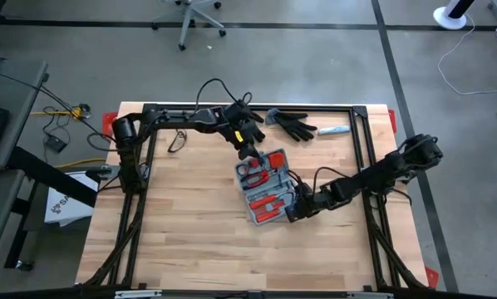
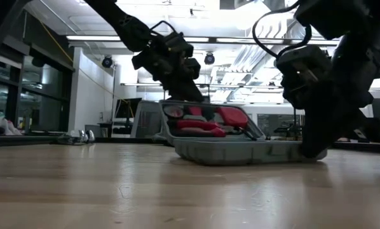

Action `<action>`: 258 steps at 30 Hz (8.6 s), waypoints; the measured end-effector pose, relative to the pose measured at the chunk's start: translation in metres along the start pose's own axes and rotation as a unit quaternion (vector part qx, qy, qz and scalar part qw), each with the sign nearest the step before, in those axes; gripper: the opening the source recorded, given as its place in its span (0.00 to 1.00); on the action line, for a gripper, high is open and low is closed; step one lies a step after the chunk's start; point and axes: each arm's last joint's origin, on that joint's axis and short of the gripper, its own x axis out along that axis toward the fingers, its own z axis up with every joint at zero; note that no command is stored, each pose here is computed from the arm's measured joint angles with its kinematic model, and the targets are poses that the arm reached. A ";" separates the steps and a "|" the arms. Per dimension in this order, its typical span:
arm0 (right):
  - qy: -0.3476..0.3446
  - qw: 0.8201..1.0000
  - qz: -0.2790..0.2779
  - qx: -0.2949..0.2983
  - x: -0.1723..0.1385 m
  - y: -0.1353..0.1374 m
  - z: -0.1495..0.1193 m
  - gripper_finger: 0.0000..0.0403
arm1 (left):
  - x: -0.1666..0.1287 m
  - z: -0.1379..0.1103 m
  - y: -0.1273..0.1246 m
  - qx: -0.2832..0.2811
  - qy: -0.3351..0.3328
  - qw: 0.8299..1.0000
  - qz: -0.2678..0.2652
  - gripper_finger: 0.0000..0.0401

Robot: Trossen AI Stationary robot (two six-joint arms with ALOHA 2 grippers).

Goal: Prefit tool cases
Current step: Close the gray tool box, then return to Home Position

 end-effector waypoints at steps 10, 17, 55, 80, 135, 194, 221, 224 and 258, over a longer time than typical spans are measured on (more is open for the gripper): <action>-0.022 1.000 -0.001 0.002 0.000 0.000 0.003 0.00 | -0.011 0.004 -0.025 0.000 -0.011 1.000 -0.020 0.00; -0.030 1.000 -0.003 0.009 0.001 -0.001 0.008 0.00 | -0.005 0.002 -0.043 0.015 -0.006 0.999 -0.034 0.00; -0.098 0.993 0.067 0.016 -0.001 0.011 0.034 0.00 | 0.053 -0.041 -0.095 0.108 0.071 0.988 0.086 0.09; -0.125 0.991 0.035 -0.015 -0.022 -0.012 0.128 0.00 | 0.027 -0.096 -0.043 0.015 -0.027 0.981 0.189 0.00; -0.249 0.866 0.426 0.081 -0.090 -0.081 0.038 0.00 | -0.131 -0.245 -0.063 -0.281 -0.478 0.823 -0.121 0.00; -0.098 0.977 0.187 0.014 -0.054 -0.118 0.018 0.00 | -0.123 -0.265 -0.056 -0.338 -0.374 0.857 -0.106 0.00; -0.098 0.977 0.187 0.014 -0.054 -0.118 0.018 0.00 | -0.123 -0.265 -0.056 -0.338 -0.374 0.857 -0.106 0.00; -0.098 0.977 0.187 0.014 -0.054 -0.118 0.018 0.00 | -0.123 -0.265 -0.056 -0.338 -0.374 0.857 -0.106 0.00; -0.098 0.977 0.187 0.014 -0.054 -0.118 0.018 0.00 | -0.123 -0.265 -0.056 -0.338 -0.374 0.857 -0.106 0.00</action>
